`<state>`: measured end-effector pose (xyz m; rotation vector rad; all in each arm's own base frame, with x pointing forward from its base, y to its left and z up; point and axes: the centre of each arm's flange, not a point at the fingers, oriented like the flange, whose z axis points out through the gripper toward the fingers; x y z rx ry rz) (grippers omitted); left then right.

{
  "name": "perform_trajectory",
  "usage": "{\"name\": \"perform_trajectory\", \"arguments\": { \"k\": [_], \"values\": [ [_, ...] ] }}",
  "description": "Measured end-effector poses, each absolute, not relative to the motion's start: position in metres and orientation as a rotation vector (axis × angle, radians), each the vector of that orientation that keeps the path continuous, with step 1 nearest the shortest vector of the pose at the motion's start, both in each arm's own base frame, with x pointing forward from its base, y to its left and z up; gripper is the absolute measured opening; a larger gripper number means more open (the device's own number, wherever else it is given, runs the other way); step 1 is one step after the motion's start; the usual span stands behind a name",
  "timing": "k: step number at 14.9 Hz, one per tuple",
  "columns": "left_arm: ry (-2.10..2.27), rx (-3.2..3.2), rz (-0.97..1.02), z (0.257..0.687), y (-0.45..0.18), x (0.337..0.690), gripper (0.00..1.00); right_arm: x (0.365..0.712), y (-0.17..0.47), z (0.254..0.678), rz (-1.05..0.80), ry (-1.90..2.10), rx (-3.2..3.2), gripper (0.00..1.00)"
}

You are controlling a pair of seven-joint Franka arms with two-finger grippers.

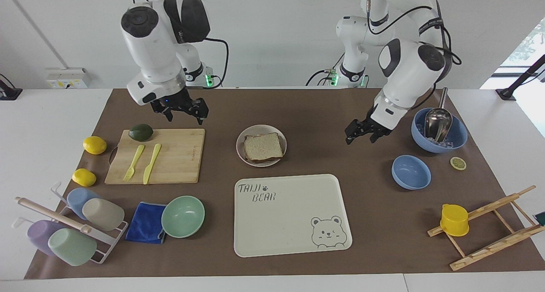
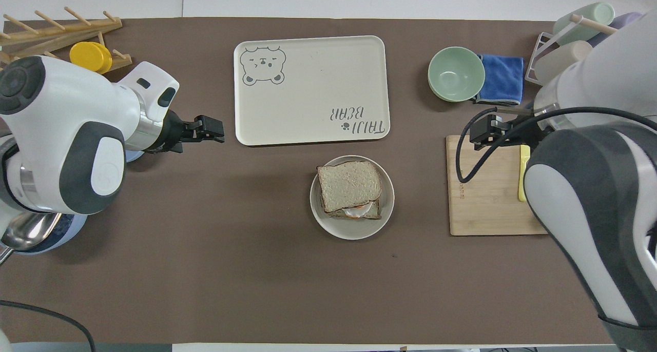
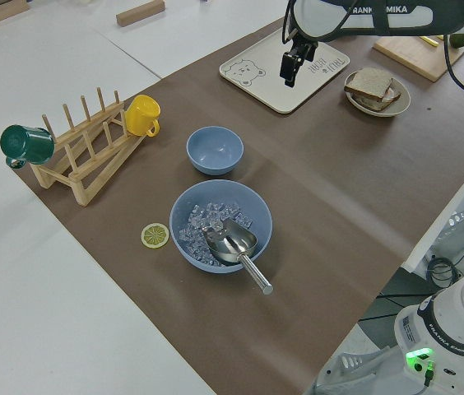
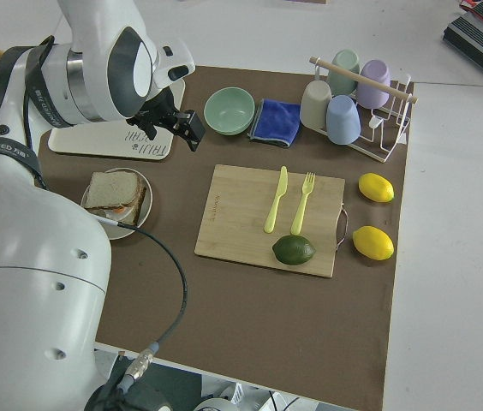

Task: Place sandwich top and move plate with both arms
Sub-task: 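Withdraw the right gripper while the left gripper reaches toward the plate, then grasp the rim of the sandwich plate with the left gripper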

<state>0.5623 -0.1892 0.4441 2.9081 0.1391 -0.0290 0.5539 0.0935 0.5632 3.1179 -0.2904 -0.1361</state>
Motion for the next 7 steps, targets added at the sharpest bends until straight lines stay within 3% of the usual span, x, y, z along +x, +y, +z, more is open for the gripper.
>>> {"name": "perform_trajectory", "arguments": {
  "k": [3, 7],
  "values": [
    [0.108, 2.897, -0.047, 0.400, -0.224, 0.552, 1.00, 0.534, 0.068, 0.583, -0.213, -0.261, 3.113, 1.00],
    [0.039, 2.888, -0.069, 0.352, -0.275, 0.520, 1.00, 0.533, 0.029, 0.584, -0.246, -0.277, 3.119, 1.00]
  ]
}}
